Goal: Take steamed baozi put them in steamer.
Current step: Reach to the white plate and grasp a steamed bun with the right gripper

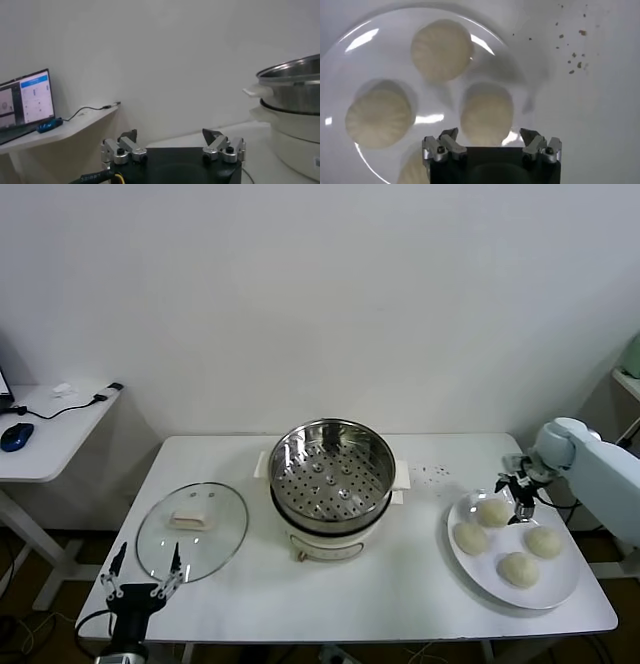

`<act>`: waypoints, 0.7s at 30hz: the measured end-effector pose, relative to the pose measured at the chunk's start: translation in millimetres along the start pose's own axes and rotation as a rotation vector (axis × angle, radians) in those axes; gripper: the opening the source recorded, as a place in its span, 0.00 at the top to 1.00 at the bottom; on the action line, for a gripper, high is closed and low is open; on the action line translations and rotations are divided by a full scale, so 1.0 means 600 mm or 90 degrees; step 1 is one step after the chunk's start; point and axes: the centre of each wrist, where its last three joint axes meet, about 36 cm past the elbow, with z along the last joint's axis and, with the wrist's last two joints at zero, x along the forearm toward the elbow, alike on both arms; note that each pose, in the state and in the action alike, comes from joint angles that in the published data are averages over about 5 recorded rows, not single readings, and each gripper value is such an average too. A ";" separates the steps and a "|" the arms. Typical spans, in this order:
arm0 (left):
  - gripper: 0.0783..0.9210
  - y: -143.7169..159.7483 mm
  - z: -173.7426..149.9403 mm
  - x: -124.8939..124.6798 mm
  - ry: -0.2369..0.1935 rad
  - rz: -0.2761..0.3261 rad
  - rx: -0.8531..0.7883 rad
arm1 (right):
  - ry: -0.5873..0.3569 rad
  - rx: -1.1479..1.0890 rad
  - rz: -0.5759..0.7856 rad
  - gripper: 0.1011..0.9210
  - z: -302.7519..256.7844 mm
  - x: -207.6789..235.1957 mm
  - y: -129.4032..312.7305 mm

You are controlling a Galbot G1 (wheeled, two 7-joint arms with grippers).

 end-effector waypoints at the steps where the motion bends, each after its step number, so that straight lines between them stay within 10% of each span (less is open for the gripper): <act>1: 0.12 0.000 0.000 0.000 0.000 0.000 0.000 | 0.002 0.000 -0.003 0.12 -0.001 -0.003 -0.001; 21: 0.12 0.005 0.010 0.000 0.006 0.002 -0.009 | 0.003 -0.007 -0.015 0.25 -0.017 -0.023 -0.017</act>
